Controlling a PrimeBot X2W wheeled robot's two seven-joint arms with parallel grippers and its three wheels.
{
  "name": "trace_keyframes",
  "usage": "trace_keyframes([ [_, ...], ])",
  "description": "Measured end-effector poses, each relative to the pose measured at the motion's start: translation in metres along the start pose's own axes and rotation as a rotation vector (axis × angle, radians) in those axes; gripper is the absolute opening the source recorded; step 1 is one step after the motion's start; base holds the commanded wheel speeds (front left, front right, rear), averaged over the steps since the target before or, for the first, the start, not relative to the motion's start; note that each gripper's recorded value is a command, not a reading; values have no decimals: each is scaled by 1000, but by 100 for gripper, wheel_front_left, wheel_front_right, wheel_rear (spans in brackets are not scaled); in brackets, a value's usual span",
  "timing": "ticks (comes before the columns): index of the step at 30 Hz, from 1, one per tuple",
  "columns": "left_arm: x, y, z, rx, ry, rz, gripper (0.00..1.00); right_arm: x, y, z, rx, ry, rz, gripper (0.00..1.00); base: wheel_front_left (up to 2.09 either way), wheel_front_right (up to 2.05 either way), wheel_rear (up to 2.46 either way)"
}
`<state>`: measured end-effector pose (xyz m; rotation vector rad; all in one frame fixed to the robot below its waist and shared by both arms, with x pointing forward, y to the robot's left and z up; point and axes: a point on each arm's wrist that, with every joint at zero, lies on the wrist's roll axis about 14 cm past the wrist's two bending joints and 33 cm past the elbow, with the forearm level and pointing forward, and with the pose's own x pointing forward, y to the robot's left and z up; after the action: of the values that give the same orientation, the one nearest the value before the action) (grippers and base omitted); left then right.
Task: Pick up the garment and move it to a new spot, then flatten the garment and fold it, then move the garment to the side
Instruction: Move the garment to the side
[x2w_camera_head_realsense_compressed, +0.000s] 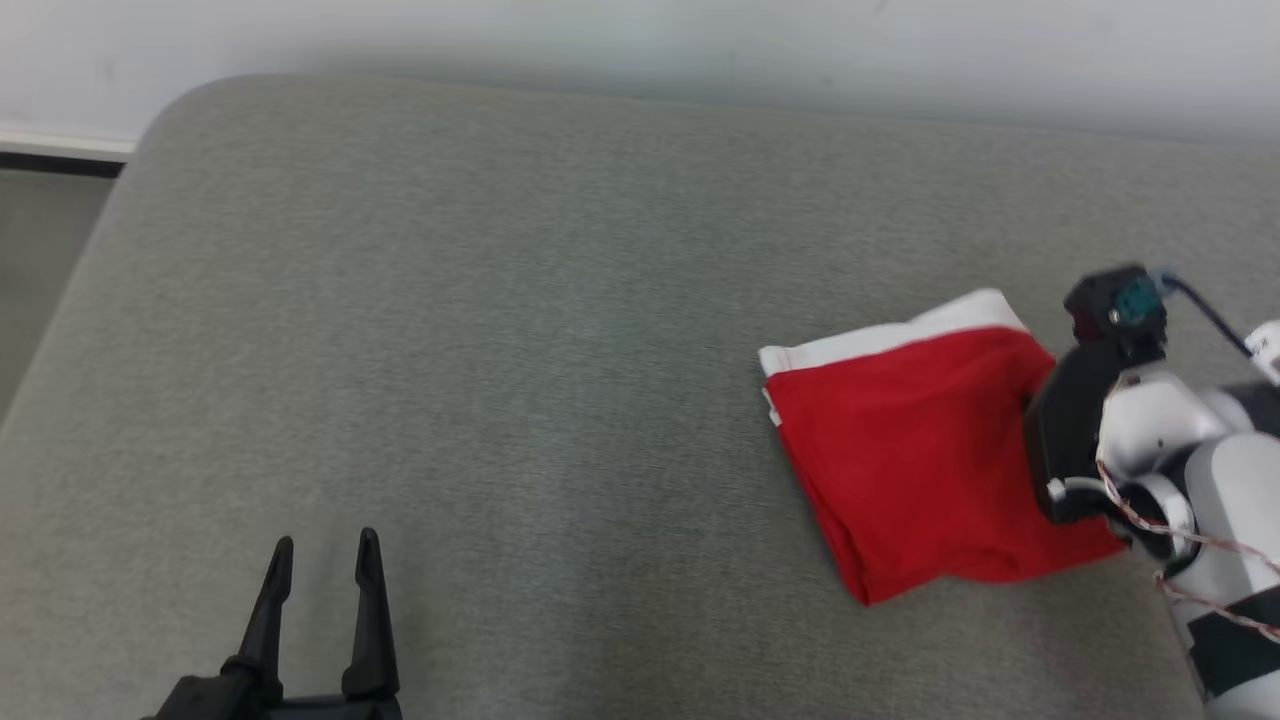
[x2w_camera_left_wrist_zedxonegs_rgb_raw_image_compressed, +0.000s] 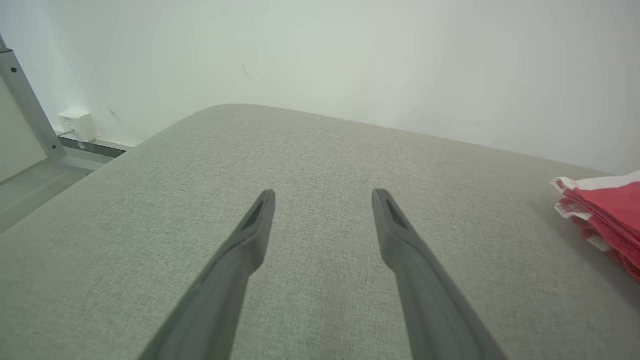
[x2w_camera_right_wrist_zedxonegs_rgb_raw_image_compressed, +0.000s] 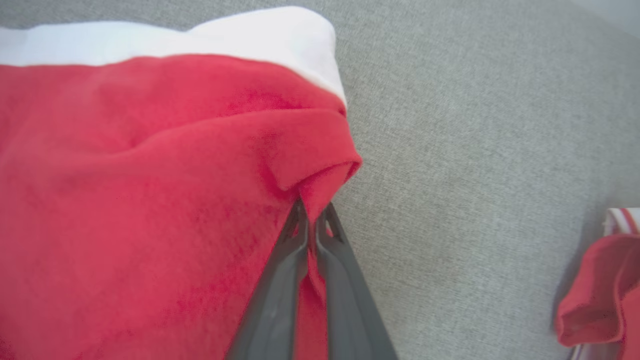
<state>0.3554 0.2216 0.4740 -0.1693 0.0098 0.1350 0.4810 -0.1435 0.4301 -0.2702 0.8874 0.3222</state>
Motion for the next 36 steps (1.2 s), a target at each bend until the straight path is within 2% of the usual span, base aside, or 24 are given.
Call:
trace_keyframes([
  [7, 25, -35, -1, -20, -11, -102, 100, -31, -40, 14, -59, -34, -90, 0, 0, 0, 0],
  [19, 53, -91, -17, -43, 13, -254, 100, -91, -116, -1, -108, -26, -286, 0, 0, 0, 0],
  [28, 66, -122, -36, -35, 46, -350, 100, -110, -168, -35, -142, 56, -426, 0, 0, 0, 0],
  [36, 80, -129, -55, -14, 72, -389, 100, -111, -218, -65, -158, 122, -534, 0, 0, 0, 0],
])
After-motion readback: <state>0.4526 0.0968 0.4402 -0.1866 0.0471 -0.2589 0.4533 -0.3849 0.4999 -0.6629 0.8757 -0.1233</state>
